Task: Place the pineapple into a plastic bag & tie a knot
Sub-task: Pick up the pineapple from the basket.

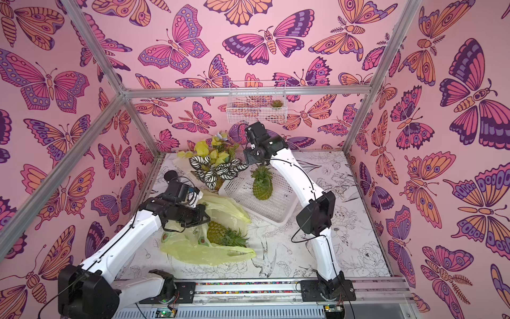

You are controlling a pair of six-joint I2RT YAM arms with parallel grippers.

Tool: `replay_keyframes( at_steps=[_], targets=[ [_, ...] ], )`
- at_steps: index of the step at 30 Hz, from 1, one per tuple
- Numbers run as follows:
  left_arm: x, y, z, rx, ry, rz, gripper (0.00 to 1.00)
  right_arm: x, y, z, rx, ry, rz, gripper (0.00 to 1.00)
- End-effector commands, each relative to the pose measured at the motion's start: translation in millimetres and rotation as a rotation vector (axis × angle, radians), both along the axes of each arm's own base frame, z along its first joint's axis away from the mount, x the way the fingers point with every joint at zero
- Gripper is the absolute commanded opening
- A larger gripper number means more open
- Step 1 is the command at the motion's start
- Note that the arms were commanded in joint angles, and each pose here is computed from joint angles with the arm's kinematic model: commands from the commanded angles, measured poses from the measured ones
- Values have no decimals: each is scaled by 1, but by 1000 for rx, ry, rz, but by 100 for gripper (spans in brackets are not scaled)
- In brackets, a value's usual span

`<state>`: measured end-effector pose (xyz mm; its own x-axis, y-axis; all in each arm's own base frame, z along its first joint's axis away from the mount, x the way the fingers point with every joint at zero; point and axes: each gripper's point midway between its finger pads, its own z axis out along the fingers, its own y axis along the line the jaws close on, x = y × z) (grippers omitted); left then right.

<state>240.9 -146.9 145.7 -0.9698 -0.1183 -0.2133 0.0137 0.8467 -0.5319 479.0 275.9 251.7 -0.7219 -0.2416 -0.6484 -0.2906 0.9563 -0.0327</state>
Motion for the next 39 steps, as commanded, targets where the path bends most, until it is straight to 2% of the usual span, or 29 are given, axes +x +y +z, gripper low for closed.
replay_keyframes(
  at_steps=[1,6,9,13,19,24,28,32,34,36,39],
  targets=[
    [-5,0,-2,-1,4,-2,0,6,-16,-10,-107,9,11,66],
    [-5,1,-3,3,7,1,0,-18,-16,-31,-97,157,102,44],
    [-3,0,-3,3,9,1,0,-49,-25,-46,-130,294,143,39],
    [-3,0,-3,2,9,1,0,-90,-48,-56,-206,435,180,44],
    [-4,-1,-3,-2,12,1,0,-140,-75,-68,-256,561,194,69],
    [-4,-1,-4,-4,15,-1,0,-162,-87,-87,-274,594,211,80],
    [-3,-1,-2,-5,10,2,0,-176,-95,-96,-283,613,226,84],
    [-3,-1,-1,-6,10,6,0,-192,-87,-99,-201,654,217,87],
    [-3,-1,-2,-4,12,9,0,-195,-89,-105,-206,646,199,92],
    [-3,-1,-2,-3,13,10,0,-194,-93,-112,-222,638,170,92],
    [-4,-1,-2,-5,13,12,0,-191,-93,-128,-219,630,146,86]
  ],
)
